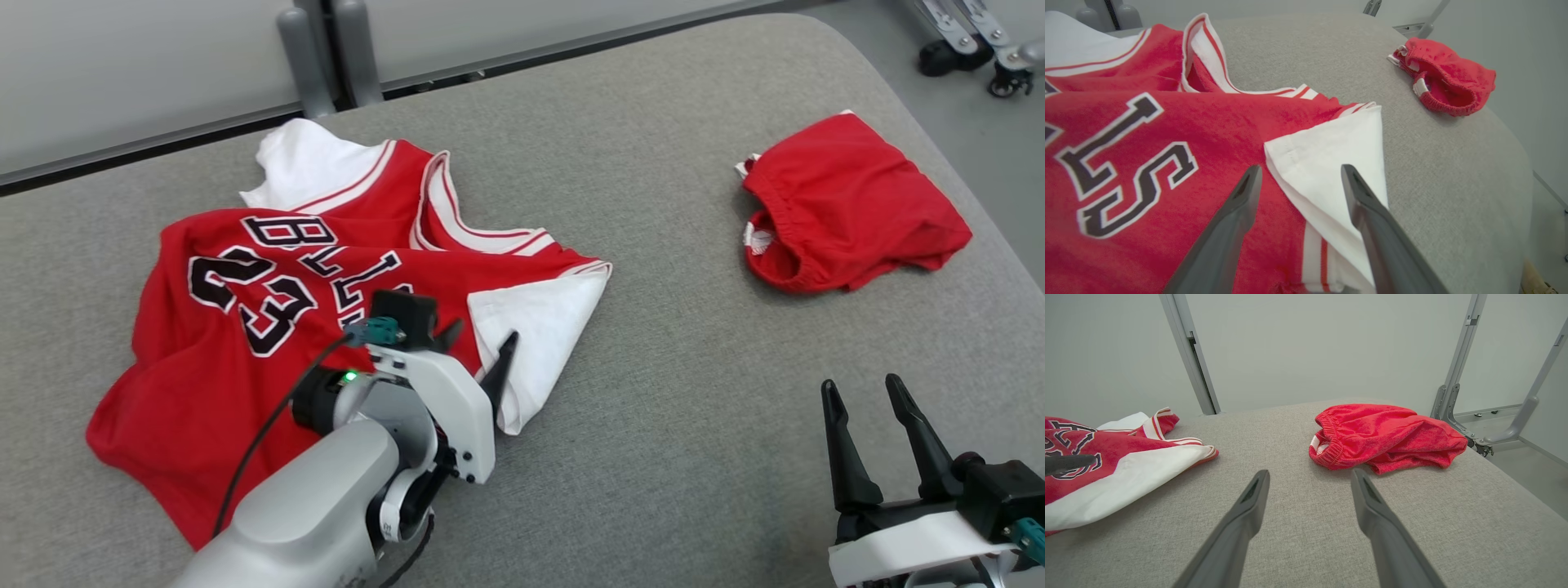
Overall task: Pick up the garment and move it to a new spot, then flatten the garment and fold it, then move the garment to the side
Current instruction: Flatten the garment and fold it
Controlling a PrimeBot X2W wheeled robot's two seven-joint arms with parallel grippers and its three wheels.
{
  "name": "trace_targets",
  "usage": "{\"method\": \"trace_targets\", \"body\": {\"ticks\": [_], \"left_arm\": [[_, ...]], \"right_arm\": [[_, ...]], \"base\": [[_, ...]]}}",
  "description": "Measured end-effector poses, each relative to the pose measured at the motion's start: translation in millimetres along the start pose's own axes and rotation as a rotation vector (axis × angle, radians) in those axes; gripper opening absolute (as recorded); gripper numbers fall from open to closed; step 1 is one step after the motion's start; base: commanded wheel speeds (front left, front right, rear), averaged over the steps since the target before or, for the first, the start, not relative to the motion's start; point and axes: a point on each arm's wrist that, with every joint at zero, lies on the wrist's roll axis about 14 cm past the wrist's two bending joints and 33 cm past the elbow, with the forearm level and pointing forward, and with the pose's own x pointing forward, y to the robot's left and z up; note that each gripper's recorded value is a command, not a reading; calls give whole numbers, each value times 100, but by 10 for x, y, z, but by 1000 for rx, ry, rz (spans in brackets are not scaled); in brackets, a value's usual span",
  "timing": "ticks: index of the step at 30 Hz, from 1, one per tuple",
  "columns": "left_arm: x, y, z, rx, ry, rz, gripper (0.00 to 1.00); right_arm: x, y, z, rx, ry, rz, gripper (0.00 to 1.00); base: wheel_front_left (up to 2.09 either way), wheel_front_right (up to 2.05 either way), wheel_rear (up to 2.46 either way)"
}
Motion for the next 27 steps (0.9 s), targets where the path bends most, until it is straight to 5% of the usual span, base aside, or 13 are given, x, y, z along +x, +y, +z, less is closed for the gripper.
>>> {"method": "trace_targets", "body": {"ticks": [17, 18, 19, 20, 27], "left_arm": [[389, 2, -279, 66, 150, -13, 100], [394, 1, -284, 69, 148, -14, 50], [398, -17, -286, 77, 148, -22, 37], [403, -49, -280, 81, 143, -31, 0], [381, -319, -215, 194, 88, -103, 0]], "right_arm": [[-169, -258, -83, 13, 35, -93, 100], [-169, -262, -80, 13, 35, -94, 100], [-168, -261, -74, 13, 33, -94, 100], [-165, -262, -67, 13, 30, -94, 100], [-168, -261, -46, 14, 22, -92, 100]], "base": [[0, 0, 0], [0, 0, 0], [0, 0, 0], [0, 0, 0], [0, 0, 0]]}}
